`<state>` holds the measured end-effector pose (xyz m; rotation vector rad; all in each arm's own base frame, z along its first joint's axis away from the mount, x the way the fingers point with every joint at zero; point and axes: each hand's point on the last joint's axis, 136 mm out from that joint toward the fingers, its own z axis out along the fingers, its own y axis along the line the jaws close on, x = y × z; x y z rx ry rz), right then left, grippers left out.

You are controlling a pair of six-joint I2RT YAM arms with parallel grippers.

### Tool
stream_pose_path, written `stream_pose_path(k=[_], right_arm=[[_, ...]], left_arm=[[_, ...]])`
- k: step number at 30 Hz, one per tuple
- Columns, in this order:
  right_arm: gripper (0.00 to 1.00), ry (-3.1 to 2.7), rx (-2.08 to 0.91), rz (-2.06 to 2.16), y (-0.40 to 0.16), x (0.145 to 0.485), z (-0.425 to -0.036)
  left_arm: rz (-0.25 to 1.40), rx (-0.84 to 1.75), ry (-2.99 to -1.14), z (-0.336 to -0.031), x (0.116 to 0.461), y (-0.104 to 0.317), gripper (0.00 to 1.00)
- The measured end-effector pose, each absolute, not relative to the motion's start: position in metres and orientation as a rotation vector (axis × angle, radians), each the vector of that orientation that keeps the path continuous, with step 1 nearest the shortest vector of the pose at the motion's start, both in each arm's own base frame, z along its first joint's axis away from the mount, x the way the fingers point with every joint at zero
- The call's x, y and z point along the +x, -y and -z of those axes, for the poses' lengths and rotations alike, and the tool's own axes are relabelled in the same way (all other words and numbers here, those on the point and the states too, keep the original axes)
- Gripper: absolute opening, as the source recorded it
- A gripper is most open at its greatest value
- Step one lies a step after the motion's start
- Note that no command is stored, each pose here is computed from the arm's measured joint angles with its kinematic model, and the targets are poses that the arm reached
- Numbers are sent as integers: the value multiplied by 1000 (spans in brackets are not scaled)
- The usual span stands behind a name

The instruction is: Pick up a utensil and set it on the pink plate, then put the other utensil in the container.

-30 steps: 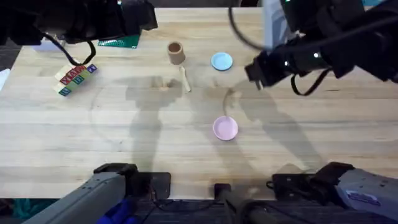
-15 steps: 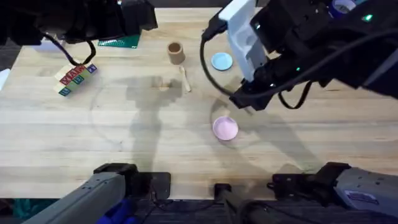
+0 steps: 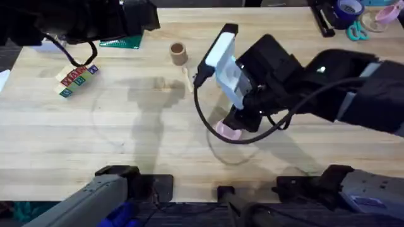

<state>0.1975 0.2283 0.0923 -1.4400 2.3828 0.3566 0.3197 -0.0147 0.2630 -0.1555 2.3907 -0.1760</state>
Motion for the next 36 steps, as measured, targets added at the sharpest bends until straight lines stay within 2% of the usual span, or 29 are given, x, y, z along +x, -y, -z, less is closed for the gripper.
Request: stream_pose_path(k=[8,36], right_arm=[[34,-2408,-1452,-352,-220,189,-68],[33,-2432,-1514,-408,-229,177,-54]], left_arm=[[176,-156,-2391,-263,320,15,993],[176,-156,-2391,-263,320,15,993]])
